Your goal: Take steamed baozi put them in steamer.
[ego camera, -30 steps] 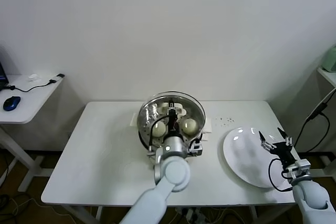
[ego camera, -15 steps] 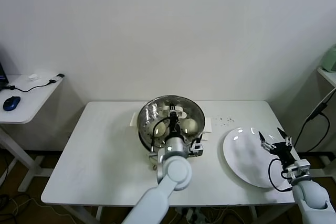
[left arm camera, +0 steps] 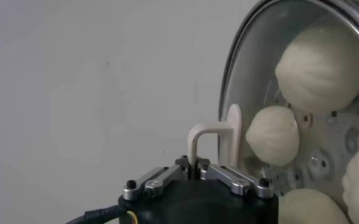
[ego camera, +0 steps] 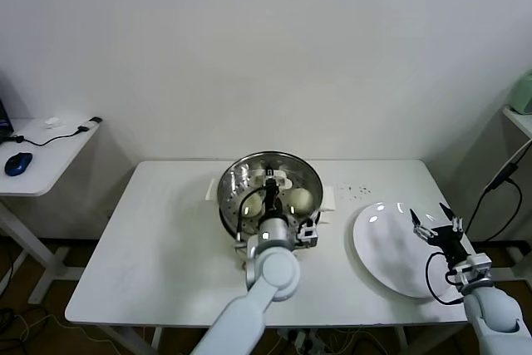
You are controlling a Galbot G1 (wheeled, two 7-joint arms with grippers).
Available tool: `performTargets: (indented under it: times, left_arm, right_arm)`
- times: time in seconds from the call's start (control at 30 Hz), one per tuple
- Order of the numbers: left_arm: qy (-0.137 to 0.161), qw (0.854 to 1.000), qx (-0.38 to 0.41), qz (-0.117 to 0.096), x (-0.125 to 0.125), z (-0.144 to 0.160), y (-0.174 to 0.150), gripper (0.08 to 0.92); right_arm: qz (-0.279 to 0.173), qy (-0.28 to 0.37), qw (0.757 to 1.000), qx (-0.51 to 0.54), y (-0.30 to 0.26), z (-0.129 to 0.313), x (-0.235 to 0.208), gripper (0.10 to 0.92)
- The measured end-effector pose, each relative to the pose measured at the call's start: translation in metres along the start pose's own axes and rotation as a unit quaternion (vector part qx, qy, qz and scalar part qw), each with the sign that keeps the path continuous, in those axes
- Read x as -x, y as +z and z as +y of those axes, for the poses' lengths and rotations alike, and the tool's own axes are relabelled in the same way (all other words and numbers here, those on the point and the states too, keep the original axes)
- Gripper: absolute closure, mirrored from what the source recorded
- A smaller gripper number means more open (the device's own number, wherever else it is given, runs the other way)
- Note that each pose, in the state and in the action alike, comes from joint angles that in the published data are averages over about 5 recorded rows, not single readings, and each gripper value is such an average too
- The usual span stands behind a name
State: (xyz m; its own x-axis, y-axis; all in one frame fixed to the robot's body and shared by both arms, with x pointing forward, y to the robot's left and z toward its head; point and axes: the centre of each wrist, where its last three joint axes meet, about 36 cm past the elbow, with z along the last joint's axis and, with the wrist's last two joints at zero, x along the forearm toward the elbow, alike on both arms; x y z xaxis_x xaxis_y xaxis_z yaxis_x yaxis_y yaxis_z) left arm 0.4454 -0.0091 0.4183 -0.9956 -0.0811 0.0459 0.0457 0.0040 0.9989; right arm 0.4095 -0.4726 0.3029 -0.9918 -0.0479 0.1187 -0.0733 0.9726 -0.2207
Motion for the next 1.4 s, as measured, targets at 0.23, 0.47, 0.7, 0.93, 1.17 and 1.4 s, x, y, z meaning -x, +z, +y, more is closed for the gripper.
performTargets:
  times: [0.23,0.47,0.7,0.93,1.17,1.4]
  left_arm:
    - [0.007,1.000,-0.005,-0.002,-0.001,0.000,0.002,0.838]
    - [0.014,1.000,-0.006,-0.007,-0.007,0.002,0.009,0.659]
    - [0.016,1.000,-0.013,-0.015,-0.021,0.011,0.026,0.452]
    - [0.015,0.999,-0.042,-0.032,-0.048,0.026,0.053,0.252]
    - [0.004,0.995,-0.088,-0.043,-0.074,0.041,0.089,0.178]
    - [0.008,0.986,-0.166,-0.001,-0.085,0.043,0.146,0.177]
  right_arm:
    - [-0.001,0.002,1.000,-0.001,0.000,-0.002,-0.001,0.200]
    - [0.000,0.003,1.000,-0.002,0.000,-0.004,-0.001,0.200]
    - [0.000,0.004,1.000,-0.004,0.000,-0.007,0.000,0.200]
    - [0.002,0.004,1.000,-0.006,-0.002,-0.007,0.002,0.200]
    - [0.008,0.000,1.000,-0.008,-0.007,-0.005,0.001,0.200]
    - [0.014,-0.010,1.000,-0.002,-0.014,0.002,-0.003,0.200]
